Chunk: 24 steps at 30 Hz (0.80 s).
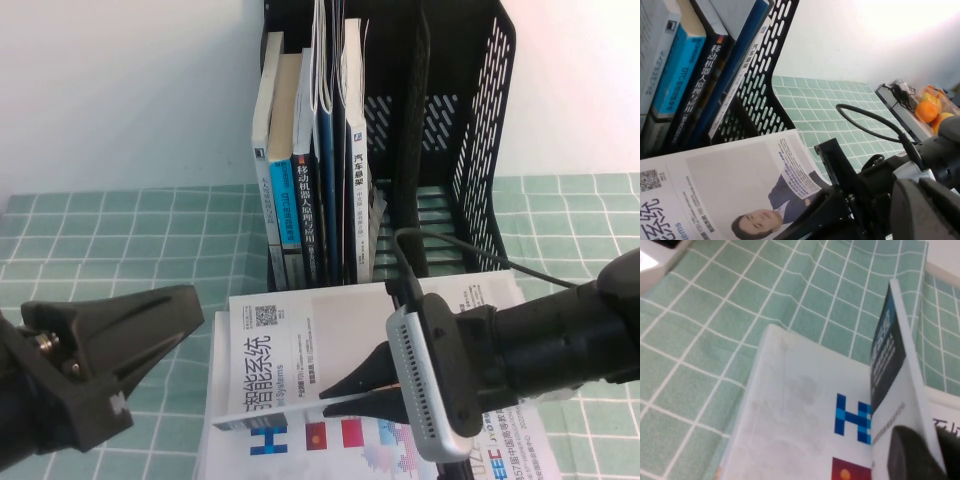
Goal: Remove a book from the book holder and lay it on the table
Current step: Place the picked book on the book
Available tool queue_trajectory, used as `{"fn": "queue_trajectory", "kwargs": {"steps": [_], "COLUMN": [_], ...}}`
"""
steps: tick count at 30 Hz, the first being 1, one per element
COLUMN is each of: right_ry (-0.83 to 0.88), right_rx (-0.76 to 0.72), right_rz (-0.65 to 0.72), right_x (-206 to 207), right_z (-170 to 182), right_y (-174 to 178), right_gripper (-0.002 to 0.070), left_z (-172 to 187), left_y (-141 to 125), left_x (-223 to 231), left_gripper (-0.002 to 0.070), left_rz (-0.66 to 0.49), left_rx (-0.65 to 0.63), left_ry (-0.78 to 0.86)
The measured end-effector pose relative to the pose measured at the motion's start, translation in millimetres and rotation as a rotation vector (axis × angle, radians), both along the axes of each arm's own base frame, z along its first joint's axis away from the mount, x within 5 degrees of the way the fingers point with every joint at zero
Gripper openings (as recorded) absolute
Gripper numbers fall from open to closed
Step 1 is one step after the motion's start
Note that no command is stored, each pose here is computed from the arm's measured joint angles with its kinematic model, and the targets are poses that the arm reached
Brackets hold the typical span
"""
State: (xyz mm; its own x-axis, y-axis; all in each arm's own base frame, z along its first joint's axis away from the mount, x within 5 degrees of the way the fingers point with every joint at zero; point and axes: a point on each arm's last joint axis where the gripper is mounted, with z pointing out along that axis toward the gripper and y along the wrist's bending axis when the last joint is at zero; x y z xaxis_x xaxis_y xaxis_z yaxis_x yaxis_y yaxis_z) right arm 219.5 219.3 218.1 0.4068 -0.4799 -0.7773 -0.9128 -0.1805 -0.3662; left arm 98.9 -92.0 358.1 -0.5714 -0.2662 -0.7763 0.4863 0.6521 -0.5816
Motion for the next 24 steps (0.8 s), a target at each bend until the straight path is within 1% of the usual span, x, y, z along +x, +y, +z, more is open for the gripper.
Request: {"fn": "queue_trajectory", "kwargs": {"steps": [1, 3, 7, 8, 9, 11, 14, 17, 21, 22, 24], "right_ry": [-0.001, -0.003, 0.01, 0.022, 0.043, 0.101, 0.196, 0.231, 0.173, 0.139, 0.055], "right_rx": [0.002, 0.002, 0.004, 0.008, 0.016, 0.036, 0.076, 0.099, 0.09, 0.078, 0.049], "right_rz": [0.001, 0.005, 0.005, 0.005, 0.009, 0.02, 0.064, 0.104, 0.106, 0.088, 0.002], "right_x": [1, 2, 2, 1, 0, -3, -11, -15, -14, -12, -7], "right_z": [-2, -4, -6, -6, -5, -3, 1, 3, 3, 5, 12], "right_y": [1, 1, 2, 2, 3, 3, 5, 5, 5, 4, 0], "right_gripper": [0.0069, 0.0144, 0.0346, 0.0384, 0.0406, 0.0419, 0.0396, 0.033, 0.0183, 0.0139, 0.0066], "left_z": [0, 0, -4, -5, -6, -7, -7, -8, -9, -9, -11], "left_y": [0, 0, -1, -1, -1, -1, -1, -2, -2, -2, 0], "left_x": [0, 0, -2, -3, -3, -4, -5, -6, -6, -6, -5], "left_gripper": [-0.0003, -0.0003, -0.0003, -0.0003, -0.0003, -0.0003, -0.0003, -0.0003, -0.0003, -0.0003, -0.0003], "left_rz": [0.0, -0.003, -0.024, -0.031, -0.037, -0.045, -0.05, -0.055, -0.063, -0.068, -0.072], "left_rx": [0.002, 0.005, 0.035, 0.045, 0.051, 0.061, 0.057, 0.057, 0.066, 0.084, 0.161], "left_ry": [-0.002, 0.001, 0.025, 0.033, 0.04, 0.053, 0.062, 0.072, 0.077, 0.067, 0.009]}}
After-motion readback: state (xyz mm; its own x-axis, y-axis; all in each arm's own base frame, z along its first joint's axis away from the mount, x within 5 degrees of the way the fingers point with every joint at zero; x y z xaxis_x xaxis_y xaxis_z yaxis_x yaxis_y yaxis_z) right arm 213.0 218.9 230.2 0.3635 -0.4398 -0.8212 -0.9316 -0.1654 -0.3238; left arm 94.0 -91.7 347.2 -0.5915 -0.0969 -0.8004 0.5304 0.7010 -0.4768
